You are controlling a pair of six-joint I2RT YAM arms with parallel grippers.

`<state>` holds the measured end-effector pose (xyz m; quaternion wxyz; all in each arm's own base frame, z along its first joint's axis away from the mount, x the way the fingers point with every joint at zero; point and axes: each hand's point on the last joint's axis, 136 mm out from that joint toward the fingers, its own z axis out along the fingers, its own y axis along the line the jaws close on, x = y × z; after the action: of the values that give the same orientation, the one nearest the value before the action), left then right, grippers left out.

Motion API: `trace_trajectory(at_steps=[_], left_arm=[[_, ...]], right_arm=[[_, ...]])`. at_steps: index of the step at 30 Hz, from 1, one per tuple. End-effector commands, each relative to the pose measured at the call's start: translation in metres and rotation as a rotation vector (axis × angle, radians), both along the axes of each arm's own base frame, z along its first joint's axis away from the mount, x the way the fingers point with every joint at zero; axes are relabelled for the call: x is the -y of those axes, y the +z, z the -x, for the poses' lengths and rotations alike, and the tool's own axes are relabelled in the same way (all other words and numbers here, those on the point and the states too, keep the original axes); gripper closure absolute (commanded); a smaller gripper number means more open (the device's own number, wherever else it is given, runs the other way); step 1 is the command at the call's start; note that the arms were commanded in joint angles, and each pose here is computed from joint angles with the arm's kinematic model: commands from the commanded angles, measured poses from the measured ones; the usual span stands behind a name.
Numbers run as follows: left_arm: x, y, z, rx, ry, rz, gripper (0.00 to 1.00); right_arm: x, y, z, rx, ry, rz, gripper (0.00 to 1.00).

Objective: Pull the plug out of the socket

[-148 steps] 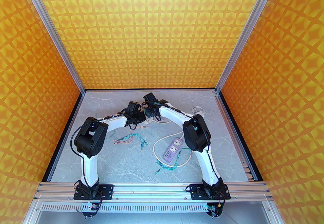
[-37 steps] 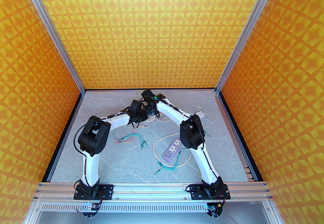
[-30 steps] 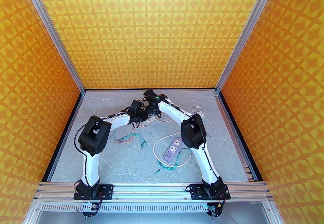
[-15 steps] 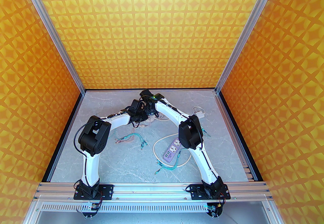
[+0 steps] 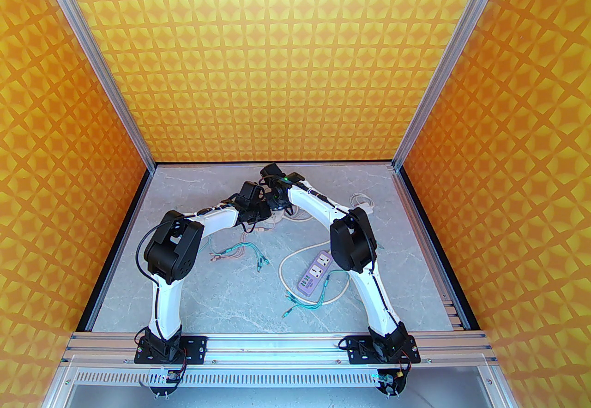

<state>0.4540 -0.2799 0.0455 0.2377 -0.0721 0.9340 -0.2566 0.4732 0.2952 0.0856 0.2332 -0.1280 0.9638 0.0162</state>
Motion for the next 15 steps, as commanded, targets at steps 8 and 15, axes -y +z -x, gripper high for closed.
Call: trace_trajectory(at_steps=[8, 15], left_arm=[[-0.023, -0.113, 0.082, -0.359, -0.044, -0.189, 1.0], [-0.024, -0.116, 0.084, -0.36, -0.041, -0.188, 1.0]], right_arm=[[-0.089, 0.025, 0.056, -0.067, 0.219, -0.151, 0.73], [-0.034, 0.02, 0.033, -0.061, 0.122, -0.11, 0.75]])
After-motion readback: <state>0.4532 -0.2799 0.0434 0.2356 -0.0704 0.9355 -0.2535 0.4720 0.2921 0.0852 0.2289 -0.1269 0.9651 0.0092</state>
